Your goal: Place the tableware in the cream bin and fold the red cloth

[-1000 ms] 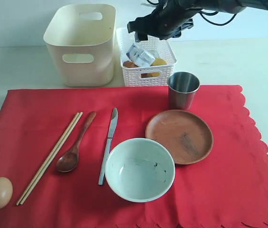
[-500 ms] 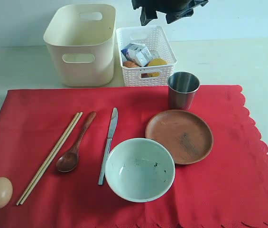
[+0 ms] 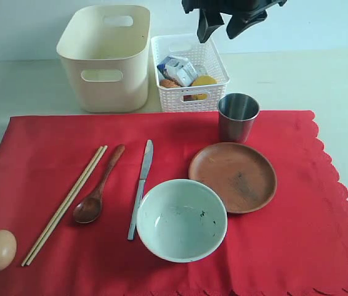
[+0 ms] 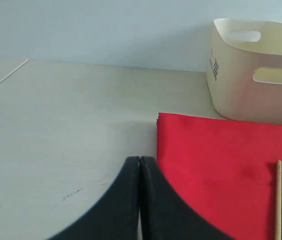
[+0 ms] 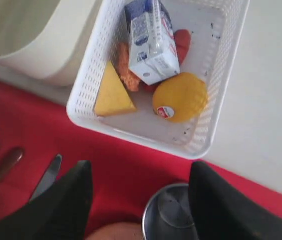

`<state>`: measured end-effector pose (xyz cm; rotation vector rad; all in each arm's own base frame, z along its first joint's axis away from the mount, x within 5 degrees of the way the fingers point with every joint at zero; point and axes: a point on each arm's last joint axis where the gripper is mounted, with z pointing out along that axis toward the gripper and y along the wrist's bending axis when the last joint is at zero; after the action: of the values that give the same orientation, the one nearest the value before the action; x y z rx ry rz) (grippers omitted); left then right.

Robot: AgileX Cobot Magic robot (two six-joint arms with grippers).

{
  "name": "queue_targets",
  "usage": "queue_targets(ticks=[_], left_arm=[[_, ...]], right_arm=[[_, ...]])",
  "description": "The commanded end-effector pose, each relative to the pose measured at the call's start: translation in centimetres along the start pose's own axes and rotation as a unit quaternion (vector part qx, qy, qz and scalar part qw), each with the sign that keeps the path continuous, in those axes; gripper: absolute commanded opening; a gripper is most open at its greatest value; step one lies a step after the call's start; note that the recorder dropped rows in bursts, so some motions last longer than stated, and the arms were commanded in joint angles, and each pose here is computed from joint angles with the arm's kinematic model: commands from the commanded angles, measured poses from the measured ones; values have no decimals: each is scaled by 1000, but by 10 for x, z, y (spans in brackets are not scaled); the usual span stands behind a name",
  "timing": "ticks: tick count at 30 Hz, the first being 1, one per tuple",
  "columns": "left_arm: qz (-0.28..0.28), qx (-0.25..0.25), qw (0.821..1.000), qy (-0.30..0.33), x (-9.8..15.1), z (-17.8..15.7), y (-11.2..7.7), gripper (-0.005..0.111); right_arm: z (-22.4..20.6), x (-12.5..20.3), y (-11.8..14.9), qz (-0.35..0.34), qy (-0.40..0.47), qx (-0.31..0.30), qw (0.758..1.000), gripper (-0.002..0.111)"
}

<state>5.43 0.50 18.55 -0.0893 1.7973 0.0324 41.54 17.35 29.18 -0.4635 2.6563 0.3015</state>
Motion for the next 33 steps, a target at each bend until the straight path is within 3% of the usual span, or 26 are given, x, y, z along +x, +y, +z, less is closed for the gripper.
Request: queue_targets(ticks=[1,8,21,33], left_arm=[[-1,0,1000,-3,0,0,0,0],[-1,0,1000,-3,0,0,0,0],[-1,0,1000,-3,0,0,0,0],[-1,0,1000,-3,0,0,0,0]], right_arm=[[-17,2,-1,-19,2,4,1000,54],[-34,17,-4,-30,-7,27,999,51],[-56,79,-6,-29,-52,35,998,51],[-89,145,6,-27,-82,-22,996,51]])
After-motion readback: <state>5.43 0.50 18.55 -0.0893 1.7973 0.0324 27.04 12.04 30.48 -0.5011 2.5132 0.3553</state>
